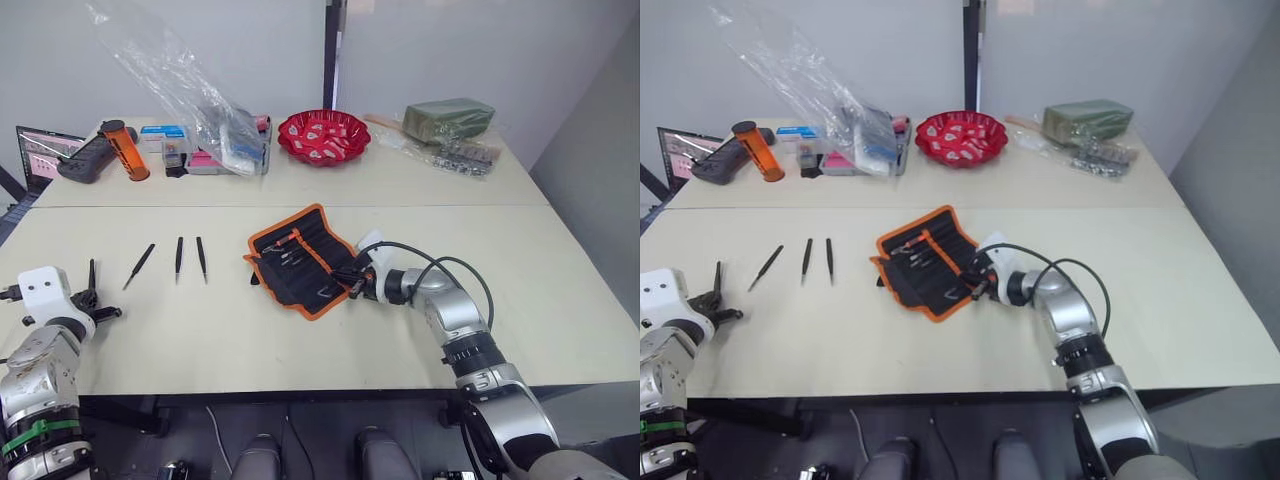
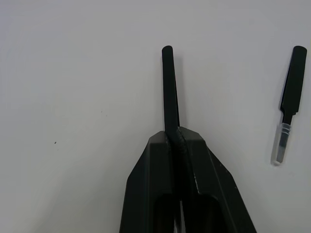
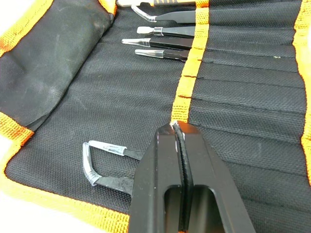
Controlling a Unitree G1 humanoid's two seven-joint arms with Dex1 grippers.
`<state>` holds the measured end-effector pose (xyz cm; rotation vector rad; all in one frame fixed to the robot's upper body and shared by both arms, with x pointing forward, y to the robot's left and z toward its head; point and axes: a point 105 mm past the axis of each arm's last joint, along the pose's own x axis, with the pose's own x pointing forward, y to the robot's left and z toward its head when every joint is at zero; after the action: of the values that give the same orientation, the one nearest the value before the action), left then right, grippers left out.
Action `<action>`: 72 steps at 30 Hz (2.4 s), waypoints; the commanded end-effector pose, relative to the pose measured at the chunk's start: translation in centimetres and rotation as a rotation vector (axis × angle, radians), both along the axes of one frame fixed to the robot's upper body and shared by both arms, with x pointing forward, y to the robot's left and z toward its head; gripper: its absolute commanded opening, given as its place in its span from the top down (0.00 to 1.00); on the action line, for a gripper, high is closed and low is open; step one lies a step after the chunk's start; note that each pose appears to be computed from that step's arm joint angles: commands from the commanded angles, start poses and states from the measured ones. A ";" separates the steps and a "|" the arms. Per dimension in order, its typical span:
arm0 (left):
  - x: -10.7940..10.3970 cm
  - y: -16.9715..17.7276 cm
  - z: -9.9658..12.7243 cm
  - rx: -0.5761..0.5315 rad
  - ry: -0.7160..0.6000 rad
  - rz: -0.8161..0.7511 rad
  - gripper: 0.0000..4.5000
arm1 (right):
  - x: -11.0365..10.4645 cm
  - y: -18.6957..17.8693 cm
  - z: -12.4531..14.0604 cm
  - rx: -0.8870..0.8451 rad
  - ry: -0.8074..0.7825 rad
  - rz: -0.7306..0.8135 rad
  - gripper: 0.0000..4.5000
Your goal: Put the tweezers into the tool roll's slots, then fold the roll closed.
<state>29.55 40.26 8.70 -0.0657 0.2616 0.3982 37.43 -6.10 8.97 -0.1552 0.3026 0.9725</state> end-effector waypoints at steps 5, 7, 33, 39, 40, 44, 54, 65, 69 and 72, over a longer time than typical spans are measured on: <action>-1.6 1.4 4.4 0.042 -0.159 0.045 0.99 | -0.7 0.0 -2.0 -0.021 0.074 -0.012 1.00; -1.3 0.9 7.1 0.083 -0.225 -0.001 0.99 | -0.6 -0.1 -2.3 -0.037 0.073 -0.020 1.00; 8.6 -27.2 10.1 0.411 0.275 -1.322 0.99 | -0.9 -1.3 -3.6 0.004 0.068 -0.184 1.00; 8.4 -27.9 8.0 0.419 0.393 -1.386 0.99 | -0.8 -1.4 -3.6 0.013 0.063 -0.209 1.00; 8.5 -27.7 7.8 0.426 0.400 -1.375 0.99 | -0.8 -1.5 -3.6 0.014 0.062 -0.217 1.00; 8.4 -27.4 7.1 0.406 0.433 -1.365 0.99 | -0.9 -1.7 -3.7 0.013 0.061 -0.227 1.00; 8.3 -27.3 6.2 0.390 0.449 -1.352 0.99 | -0.8 -1.9 -3.8 0.005 0.060 -0.228 1.00; 10.0 -29.5 6.3 0.404 0.379 -1.323 0.99 | -0.6 -2.1 -3.6 -0.009 0.056 -0.228 1.00; 10.5 -30.6 5.7 0.412 0.349 -1.330 0.99 | -0.7 -2.2 -3.8 -0.016 0.064 -0.231 1.00; 10.8 -31.5 4.9 0.413 0.323 -1.345 0.99 | -0.8 -2.3 -4.0 -0.025 0.074 -0.229 1.00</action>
<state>39.77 9.05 12.64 0.5537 0.5335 -0.9003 37.15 -6.85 8.45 -0.0994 0.2473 0.8062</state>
